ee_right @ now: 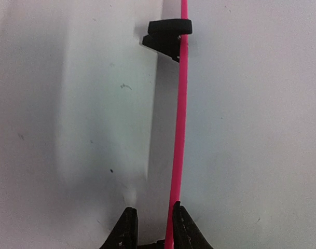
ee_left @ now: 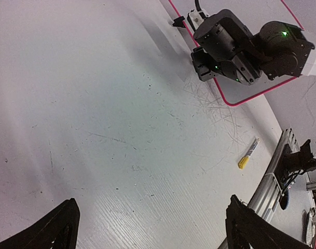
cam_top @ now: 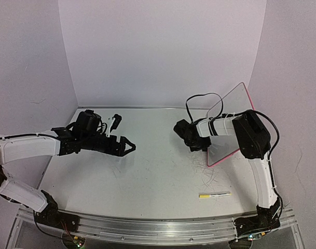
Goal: Write a sentence on the whiteboard
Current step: Move the whiteboard to the corner of the board, then move the whiteboard stand to the center of the board.
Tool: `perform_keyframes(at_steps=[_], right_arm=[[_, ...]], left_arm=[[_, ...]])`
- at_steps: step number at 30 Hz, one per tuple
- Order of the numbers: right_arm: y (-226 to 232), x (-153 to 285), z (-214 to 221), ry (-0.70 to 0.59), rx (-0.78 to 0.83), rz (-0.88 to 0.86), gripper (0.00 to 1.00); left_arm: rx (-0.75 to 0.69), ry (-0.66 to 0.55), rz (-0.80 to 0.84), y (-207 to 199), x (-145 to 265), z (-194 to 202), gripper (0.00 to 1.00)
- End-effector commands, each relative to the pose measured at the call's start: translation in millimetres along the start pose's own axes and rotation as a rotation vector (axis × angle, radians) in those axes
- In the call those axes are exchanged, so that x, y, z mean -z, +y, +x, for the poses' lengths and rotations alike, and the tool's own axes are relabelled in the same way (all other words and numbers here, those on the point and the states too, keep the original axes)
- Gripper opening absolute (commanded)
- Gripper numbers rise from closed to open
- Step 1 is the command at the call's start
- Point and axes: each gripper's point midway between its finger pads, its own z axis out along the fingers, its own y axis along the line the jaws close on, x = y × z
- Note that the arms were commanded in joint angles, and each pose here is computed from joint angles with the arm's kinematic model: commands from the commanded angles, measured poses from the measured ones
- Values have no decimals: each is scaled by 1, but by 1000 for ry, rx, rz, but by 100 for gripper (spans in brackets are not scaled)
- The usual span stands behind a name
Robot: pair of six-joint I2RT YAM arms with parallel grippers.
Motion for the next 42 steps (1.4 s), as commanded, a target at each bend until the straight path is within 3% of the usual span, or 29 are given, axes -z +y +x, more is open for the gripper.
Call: perform_keyframes(at_steps=[1, 12, 17, 21, 24, 29, 33, 37, 39, 42], right_arm=[[-24, -3, 46, 100, 53, 14, 24], [-43, 17, 68, 44, 4, -80, 25], [-33, 49, 38, -51, -79, -169, 28], [-42, 71, 10, -108, -256, -190, 36], [-47, 87, -5, -117, -419, -248, 52], [-14, 96, 1, 64, -769, -419, 51], [-22, 94, 18, 158, -1036, -306, 50], [-32, 86, 41, 253, -1122, -76, 53], [-26, 81, 43, 272, -1136, -44, 58], [-18, 74, 45, 277, -1156, -20, 59]], left_arm=[[6, -42, 45, -14, 3, -22, 99], [30, -34, 54, -16, -1, -23, 99], [33, -31, 54, -15, -4, -24, 99], [29, -29, 65, -19, -7, -28, 100], [26, -35, 72, -21, -5, -30, 99], [14, -36, 62, -18, -5, -28, 99], [8, -36, 60, -18, -4, -26, 100], [-8, -42, 67, -20, 0, -26, 99], [-14, -45, 65, -19, 2, -25, 99], [-20, -49, 65, -20, 4, -24, 99]])
